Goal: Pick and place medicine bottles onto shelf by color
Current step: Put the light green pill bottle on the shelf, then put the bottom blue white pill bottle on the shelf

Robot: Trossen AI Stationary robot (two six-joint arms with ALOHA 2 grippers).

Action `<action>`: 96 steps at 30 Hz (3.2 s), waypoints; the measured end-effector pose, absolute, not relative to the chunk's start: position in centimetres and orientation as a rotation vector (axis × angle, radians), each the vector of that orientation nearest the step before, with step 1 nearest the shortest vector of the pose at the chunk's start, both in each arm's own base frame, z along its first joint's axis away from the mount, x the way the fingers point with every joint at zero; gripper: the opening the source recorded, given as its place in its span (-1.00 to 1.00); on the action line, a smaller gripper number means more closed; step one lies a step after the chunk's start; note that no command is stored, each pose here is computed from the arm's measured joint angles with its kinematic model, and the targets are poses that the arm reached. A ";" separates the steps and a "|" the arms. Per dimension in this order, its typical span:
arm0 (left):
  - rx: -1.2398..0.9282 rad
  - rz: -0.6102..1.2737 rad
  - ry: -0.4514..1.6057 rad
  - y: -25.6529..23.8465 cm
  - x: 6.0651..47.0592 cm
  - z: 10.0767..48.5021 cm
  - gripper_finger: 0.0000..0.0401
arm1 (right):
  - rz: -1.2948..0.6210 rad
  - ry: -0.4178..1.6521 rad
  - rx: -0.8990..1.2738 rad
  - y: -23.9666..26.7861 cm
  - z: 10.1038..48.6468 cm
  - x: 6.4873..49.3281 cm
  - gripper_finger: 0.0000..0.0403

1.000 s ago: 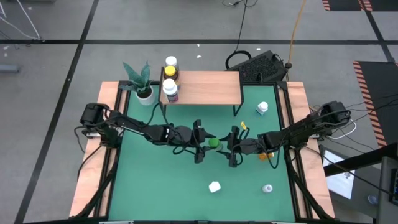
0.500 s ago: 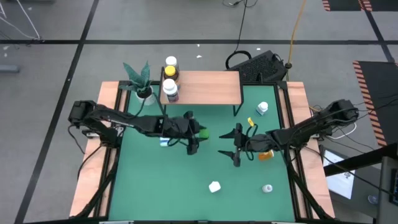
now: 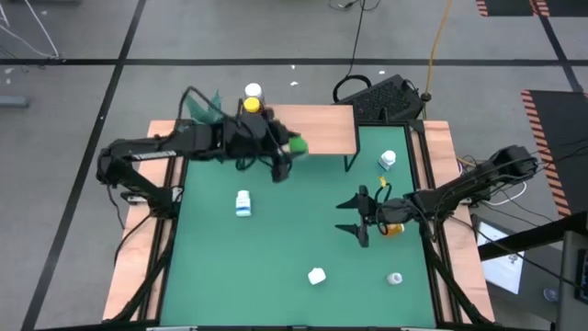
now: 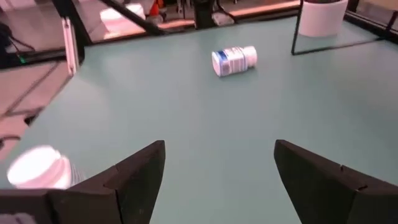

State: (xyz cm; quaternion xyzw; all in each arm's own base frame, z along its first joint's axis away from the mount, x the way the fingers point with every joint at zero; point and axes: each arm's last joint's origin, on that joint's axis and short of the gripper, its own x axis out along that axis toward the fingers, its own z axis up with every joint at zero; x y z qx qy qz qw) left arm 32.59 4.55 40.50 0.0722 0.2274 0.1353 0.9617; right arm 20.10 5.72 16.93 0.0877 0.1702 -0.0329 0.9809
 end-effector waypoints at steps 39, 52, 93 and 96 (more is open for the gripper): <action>0.049 0.454 0.470 24.3 31.7 36.4 0.08 | -0.080 0.282 0.202 5.3 16.7 20.1 0.45; -0.023 0.486 0.528 25.9 31.5 34.6 0.07 | -0.083 0.292 0.197 5.3 16.6 20.1 0.45; 0.036 0.462 0.635 26.0 31.9 33.0 0.01 | -0.085 0.292 0.199 5.3 16.6 20.1 0.45; 0.061 0.448 0.635 25.6 32.2 33.2 0.05 | -0.084 0.292 0.199 5.3 16.6 20.1 0.45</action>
